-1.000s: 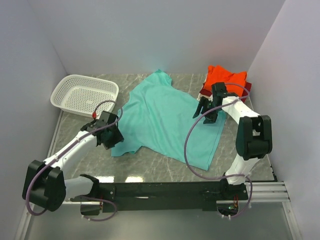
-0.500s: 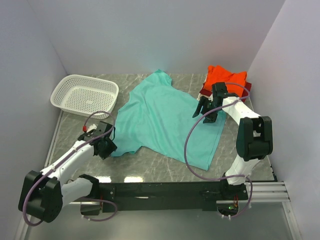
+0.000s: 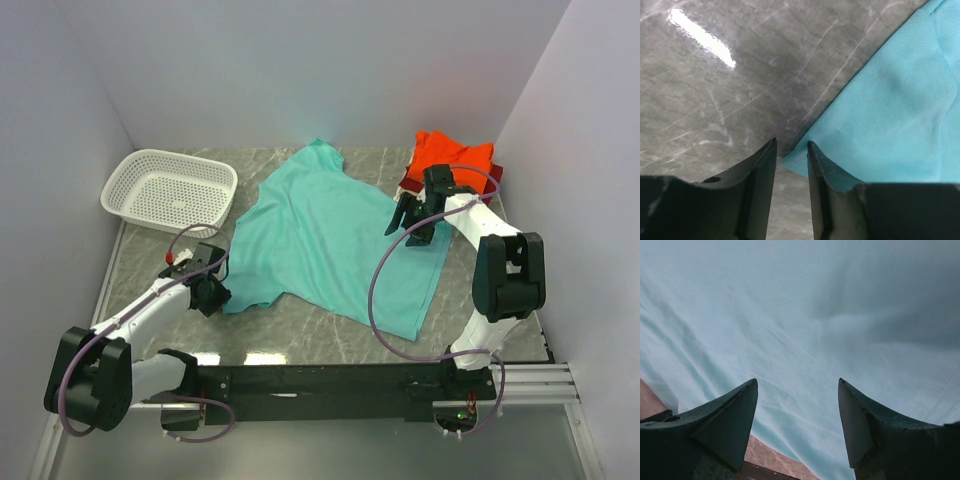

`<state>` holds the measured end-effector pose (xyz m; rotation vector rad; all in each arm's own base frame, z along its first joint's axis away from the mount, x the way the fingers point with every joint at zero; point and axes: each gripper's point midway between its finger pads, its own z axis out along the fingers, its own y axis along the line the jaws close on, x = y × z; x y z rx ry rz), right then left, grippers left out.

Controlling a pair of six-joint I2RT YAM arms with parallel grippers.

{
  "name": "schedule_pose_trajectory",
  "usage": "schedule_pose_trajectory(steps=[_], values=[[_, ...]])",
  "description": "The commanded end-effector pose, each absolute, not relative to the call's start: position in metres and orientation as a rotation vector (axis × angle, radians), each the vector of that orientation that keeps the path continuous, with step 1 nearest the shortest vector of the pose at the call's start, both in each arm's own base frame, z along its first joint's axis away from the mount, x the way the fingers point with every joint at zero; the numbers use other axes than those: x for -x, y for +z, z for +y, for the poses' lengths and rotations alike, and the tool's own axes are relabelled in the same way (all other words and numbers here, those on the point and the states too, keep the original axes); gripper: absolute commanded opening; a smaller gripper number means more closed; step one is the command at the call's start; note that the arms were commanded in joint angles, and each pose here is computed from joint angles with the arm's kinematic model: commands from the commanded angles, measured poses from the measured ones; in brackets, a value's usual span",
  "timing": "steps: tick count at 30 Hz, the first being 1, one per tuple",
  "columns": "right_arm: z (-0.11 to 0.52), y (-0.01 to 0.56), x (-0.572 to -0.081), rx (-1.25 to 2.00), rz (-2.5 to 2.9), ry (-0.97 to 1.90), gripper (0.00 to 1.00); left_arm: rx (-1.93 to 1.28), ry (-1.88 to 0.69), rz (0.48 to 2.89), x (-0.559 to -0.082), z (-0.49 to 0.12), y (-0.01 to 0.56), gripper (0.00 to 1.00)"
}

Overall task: Fold and stack the t-shirts
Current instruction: Fold the tshirt

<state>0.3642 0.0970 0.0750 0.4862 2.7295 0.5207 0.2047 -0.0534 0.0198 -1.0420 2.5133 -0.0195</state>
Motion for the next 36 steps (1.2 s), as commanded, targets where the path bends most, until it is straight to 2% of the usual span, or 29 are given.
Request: schedule_pose_trajectory(steps=[1,8,17,23,31,36], values=[[0.101,0.09,-0.37,-0.465,2.676,0.541,0.72,1.007,-0.062,2.516,-0.212,-0.058,0.018,0.36],[0.1,0.091,-0.372,-0.47,2.678,0.539,0.72,0.987,-0.08,2.538,-0.211,-0.062,0.016,0.34],[0.1,0.087,-0.368,-0.472,2.687,0.535,0.72,1.021,-0.067,2.58,-0.195,-0.061,0.003,0.22],[0.101,0.088,-0.362,-0.469,2.687,0.539,0.72,0.989,-0.086,2.593,-0.198,-0.064,0.001,0.01],[0.114,0.072,-0.326,-0.447,2.757,0.472,0.71,0.941,-0.143,2.524,-0.233,-0.063,0.04,0.01],[0.102,0.065,-0.293,-0.477,2.796,0.328,0.7,0.948,-0.159,2.499,-0.247,-0.05,0.048,0.01]])
